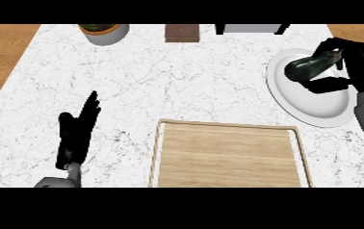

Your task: Pick the eggplant from the tray and place it in the plate

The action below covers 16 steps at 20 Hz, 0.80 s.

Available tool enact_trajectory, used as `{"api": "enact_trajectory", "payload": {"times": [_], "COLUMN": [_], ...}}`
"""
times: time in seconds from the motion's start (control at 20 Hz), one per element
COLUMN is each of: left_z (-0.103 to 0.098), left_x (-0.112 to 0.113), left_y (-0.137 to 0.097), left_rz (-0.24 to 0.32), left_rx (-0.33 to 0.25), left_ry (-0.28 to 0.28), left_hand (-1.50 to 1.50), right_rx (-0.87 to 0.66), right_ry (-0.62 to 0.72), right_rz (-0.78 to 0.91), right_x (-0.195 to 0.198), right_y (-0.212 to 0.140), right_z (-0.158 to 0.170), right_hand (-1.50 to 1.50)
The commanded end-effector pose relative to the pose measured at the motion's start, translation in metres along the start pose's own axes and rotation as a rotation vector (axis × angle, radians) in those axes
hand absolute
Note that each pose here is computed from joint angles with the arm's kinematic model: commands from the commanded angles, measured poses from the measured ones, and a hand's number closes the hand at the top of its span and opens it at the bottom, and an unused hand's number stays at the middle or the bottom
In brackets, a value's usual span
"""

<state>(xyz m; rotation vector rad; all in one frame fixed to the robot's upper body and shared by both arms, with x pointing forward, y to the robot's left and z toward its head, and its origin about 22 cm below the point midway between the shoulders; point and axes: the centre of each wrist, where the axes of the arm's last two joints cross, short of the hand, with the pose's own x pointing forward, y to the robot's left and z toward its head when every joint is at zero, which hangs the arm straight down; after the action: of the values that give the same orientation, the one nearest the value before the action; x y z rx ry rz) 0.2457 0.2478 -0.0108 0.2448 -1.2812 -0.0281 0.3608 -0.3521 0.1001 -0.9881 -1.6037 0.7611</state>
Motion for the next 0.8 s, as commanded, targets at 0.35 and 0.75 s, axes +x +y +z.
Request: {"api": "enact_trajectory", "payload": {"times": [0.35,0.75], "left_z": [-0.003,-0.018], "left_x": [0.014,0.017], "left_y": [-0.004,-0.002], "left_rz": [0.008,-0.01], "left_rx": [-0.023,-0.022], "left_ry": [-0.003,-0.014], "left_hand": [0.0,0.0], "right_rx": [0.14,0.449], "right_ry": [0.127,0.212], "right_rz": [0.079,0.108], "right_x": [-0.066,-0.082], "right_y": [-0.002,0.024], "right_z": [-0.012,-0.001], "right_hand": [1.5,1.5]}}
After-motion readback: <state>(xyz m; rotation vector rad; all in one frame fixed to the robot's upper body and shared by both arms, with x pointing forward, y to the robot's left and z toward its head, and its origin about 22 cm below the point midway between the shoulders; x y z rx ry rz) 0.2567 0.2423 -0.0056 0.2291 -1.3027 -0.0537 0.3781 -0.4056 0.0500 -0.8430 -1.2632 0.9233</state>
